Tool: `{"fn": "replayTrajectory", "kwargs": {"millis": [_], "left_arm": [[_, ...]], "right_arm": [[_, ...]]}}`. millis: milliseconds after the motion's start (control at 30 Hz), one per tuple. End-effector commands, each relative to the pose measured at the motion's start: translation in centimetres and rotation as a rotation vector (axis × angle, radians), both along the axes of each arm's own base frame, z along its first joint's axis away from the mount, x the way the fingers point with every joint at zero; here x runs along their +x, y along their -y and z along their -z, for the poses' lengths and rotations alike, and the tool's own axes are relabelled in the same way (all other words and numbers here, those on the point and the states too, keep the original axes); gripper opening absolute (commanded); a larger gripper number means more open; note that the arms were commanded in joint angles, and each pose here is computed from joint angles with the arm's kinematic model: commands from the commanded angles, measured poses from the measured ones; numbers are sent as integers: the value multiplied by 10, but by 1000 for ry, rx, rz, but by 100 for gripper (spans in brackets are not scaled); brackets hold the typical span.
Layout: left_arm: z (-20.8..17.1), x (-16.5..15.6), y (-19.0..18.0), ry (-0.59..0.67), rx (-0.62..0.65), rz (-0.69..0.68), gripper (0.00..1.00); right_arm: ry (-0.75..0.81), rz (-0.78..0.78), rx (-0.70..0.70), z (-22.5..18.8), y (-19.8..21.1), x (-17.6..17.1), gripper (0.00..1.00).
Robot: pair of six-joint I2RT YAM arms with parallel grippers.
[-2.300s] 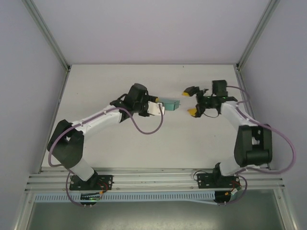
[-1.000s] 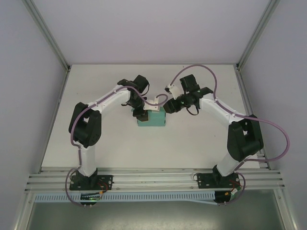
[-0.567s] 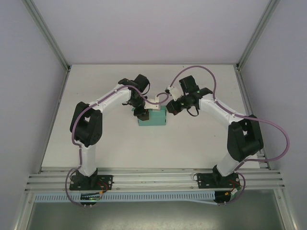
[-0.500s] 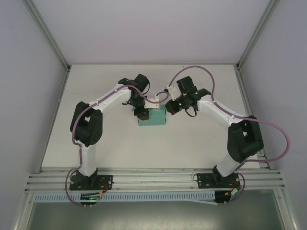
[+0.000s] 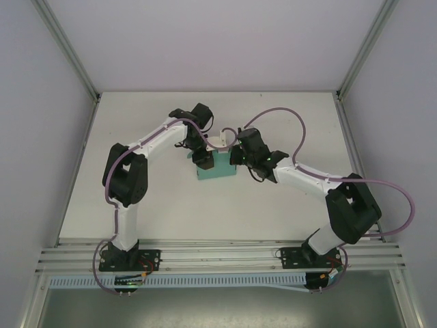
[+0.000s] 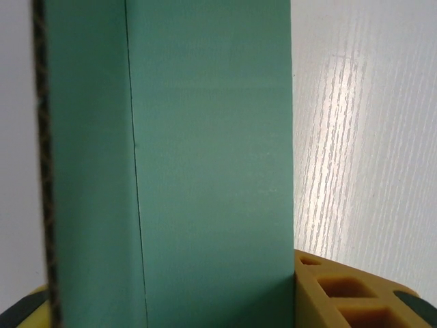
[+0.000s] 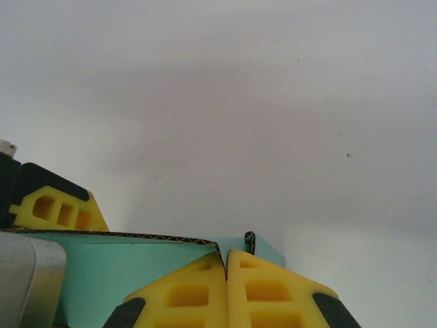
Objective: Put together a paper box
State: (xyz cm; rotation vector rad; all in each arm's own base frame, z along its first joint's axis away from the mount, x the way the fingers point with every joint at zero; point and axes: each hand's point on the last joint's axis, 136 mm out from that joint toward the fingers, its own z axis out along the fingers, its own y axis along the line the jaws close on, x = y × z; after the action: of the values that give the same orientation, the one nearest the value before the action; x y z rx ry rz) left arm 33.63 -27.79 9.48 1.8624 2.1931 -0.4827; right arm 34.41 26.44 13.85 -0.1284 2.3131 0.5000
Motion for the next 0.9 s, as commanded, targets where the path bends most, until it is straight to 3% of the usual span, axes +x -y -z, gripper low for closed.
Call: {"fn": "replayTrajectory", "kwargs": {"millis": [0, 100, 333, 733, 867], "left_arm": [[11, 7, 10, 2, -30, -21, 45], [12, 9, 11, 1, -30, -32, 45], [10, 10, 12, -5, -33, -49, 48], [-11, 13, 20, 3, -84, -84, 65], [-25, 12, 19, 26, -102, -102, 78]], "right_arm": [[-101, -51, -62, 42, -3, -34, 0], [-101, -72, -141, 60, 5, -45, 0], [-143, -86, -174, 102, 15, -72, 0], [-161, -85, -246, 121, 21, -74, 0], [-158, -58, -250, 112, 23, -69, 0]]}}
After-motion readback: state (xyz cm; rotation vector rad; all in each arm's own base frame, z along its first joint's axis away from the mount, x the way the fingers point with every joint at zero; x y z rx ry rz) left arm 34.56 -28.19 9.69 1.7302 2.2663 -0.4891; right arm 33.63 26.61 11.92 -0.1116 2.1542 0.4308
